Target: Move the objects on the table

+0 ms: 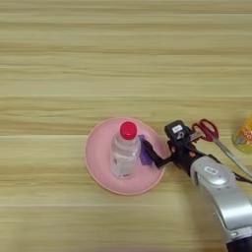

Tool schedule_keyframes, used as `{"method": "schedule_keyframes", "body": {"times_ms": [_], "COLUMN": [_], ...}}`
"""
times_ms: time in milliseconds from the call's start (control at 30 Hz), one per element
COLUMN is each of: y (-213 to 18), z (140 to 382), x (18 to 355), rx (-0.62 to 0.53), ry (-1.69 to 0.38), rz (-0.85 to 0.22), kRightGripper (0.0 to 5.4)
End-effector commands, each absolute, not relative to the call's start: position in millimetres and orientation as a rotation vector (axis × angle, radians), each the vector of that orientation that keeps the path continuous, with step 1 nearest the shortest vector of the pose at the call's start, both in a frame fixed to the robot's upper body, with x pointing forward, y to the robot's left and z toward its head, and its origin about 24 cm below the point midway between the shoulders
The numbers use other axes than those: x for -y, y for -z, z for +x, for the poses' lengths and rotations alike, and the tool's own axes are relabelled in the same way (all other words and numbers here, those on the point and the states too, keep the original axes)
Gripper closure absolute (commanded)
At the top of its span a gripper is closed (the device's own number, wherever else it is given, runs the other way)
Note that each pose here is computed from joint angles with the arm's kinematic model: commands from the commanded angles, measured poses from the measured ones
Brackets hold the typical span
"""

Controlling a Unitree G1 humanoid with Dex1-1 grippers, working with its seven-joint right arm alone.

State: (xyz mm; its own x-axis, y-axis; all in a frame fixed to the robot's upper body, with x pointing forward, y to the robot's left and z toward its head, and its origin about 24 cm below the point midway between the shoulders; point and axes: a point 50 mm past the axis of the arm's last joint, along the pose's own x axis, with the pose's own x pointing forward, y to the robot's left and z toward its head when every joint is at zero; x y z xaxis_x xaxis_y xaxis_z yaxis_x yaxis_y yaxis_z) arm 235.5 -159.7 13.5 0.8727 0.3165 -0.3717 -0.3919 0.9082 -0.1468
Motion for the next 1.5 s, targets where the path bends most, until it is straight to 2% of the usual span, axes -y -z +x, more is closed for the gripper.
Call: {"method": "schedule_keyframes", "body": {"times_ms": [33,800,1500], "y": [-39.9,-49.7,-59.3], "z": [250.5,241.7,215.5], "x": [166.0,198.4,246.2], "rx": [-0.223,-0.219,-0.308], "ry": [-0.342,-0.248,-0.147], "rz": [-0.242,-0.225,-0.230], "kRightGripper": [0.04,0.04,0.04]}}
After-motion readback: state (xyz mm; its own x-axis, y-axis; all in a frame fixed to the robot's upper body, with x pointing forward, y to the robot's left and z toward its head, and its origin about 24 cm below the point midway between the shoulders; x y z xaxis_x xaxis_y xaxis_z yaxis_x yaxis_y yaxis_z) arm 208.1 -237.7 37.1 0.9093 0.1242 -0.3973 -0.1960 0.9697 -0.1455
